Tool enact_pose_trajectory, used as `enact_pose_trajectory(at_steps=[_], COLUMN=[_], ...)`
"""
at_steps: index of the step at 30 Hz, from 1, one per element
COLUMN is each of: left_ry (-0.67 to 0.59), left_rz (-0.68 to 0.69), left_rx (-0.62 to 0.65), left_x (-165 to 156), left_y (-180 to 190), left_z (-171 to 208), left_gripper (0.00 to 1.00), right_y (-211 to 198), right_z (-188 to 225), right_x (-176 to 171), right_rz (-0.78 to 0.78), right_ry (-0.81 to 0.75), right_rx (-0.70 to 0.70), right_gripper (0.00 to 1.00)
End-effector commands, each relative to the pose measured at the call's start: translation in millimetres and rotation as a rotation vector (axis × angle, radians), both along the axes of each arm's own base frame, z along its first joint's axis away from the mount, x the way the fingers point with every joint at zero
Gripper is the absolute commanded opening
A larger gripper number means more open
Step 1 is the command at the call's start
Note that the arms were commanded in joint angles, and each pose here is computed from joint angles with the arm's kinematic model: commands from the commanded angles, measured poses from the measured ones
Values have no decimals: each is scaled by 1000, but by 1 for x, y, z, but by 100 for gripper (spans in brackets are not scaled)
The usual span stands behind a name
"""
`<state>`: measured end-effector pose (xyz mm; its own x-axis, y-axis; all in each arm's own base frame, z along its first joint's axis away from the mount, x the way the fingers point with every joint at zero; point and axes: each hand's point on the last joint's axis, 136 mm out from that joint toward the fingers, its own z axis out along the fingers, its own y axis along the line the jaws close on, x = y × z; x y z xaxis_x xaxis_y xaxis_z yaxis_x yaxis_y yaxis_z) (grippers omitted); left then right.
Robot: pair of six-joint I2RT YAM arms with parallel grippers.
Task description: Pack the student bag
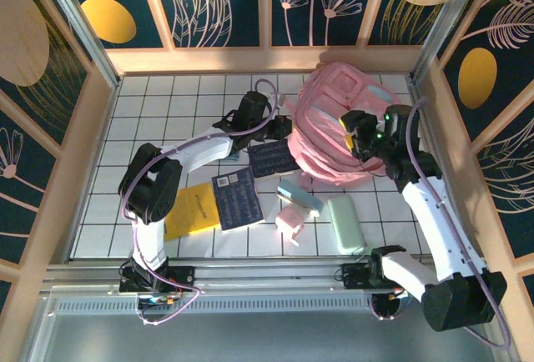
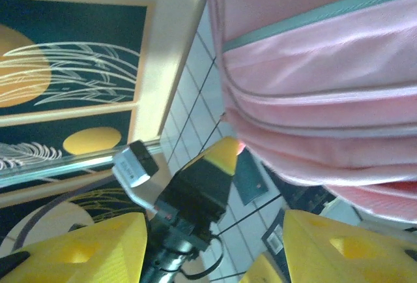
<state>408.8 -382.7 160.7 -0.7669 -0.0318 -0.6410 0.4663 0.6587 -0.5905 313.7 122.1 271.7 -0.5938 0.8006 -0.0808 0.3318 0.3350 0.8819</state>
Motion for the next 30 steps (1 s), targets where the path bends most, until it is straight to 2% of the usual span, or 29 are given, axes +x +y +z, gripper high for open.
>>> enact_pose_trajectory(at_steps=[1, 7, 13, 19, 30], left_ry=[-93, -95, -90, -84, -101], left_rz=[-57, -75, -83, -94, -100], left_rx=[-137, -141, -155, -148, -142], left_x=[-12, -20, -26, -30, -30], left_y=[-18, -24, -28, -29, -29], left_z=[56, 57, 56, 51, 56], left_gripper=[0, 0, 0, 0, 0], right_y=[10, 36, 50, 60, 66], right_z=[-3, -37, -73, -81, -116], right_x=[1, -2, 4, 4, -3], right_rz=[-43, -31, -36, -37, -51], right_ry=[19, 93, 184, 210, 306], right_rx=[65, 168, 236, 309, 322], right_gripper=[62, 70, 68, 67, 69])
